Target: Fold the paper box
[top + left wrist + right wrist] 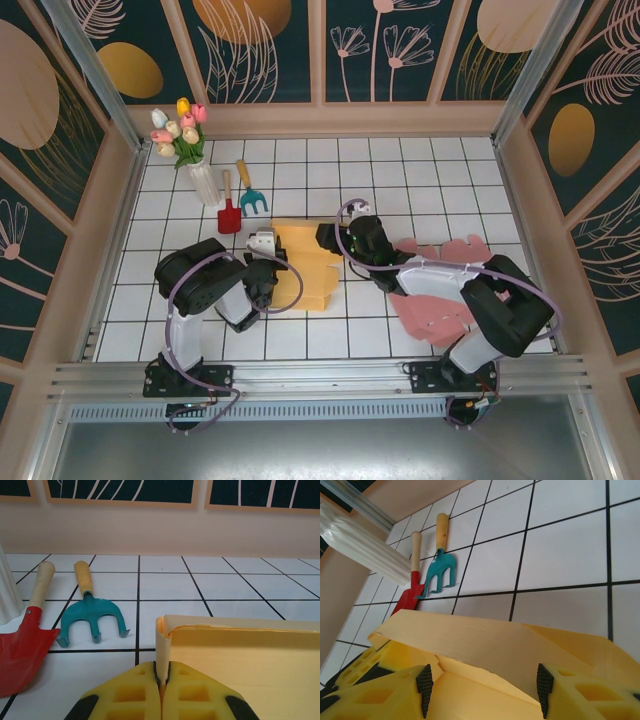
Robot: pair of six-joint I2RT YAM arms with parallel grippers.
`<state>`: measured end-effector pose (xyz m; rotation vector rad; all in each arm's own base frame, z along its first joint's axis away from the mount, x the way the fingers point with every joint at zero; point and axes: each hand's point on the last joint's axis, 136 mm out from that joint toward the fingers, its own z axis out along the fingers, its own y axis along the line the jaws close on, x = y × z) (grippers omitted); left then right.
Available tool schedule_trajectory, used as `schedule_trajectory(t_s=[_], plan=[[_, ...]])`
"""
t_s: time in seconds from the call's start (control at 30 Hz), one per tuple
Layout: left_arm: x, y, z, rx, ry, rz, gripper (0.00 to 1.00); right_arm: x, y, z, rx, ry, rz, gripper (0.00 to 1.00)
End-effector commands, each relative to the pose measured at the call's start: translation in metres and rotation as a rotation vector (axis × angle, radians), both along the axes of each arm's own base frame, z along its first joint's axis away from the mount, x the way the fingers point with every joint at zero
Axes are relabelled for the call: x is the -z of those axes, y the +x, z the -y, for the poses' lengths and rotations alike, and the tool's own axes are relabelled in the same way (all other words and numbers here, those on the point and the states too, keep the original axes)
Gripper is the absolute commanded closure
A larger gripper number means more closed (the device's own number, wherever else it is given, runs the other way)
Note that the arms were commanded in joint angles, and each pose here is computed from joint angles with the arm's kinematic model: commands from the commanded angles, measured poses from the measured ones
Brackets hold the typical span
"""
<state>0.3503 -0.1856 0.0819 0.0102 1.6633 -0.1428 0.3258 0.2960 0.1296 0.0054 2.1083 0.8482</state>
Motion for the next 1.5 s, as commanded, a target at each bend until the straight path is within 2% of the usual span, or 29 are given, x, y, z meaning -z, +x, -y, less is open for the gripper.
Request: schedule_trajectory(t_s=[0.0,0.2,0.5,0.8,0.93,1.0,1.2,1.47], plan=[[-0.012,-0.001,0.002,0.02,-0.057,0.07,1.0,-0.011,0.001,-0.011,-0.028,0.101,0.008,0.41],[-0.011,-0.001,0.003,0.026,-0.049,0.068,1.0,-0.014,0.004,-0.017,-0.034,0.126,0.008,0.41],[-0.009,0.0,0.007,0.034,-0.034,0.061,1.0,-0.023,-0.006,-0.036,-0.125,0.249,-0.016,0.41],[-0.009,-0.001,0.006,0.032,-0.031,0.062,1.0,-0.033,-0.011,-0.025,-0.145,0.365,0.03,0.42],[-0.008,0.0,0.007,0.03,-0.029,0.06,1.0,-0.028,-0.011,-0.017,-0.143,0.369,0.037,0.42],[-0.008,0.0,0.007,0.025,-0.029,0.057,1.0,-0.021,-0.01,-0.012,-0.125,0.326,0.038,0.43],[-0.008,0.002,0.007,0.022,-0.025,0.051,1.0,0.019,-0.007,0.013,-0.03,0.077,-0.027,0.43],[-0.007,0.003,0.008,0.021,-0.024,0.048,1.0,0.047,-0.009,0.032,0.018,-0.068,-0.065,0.42]])
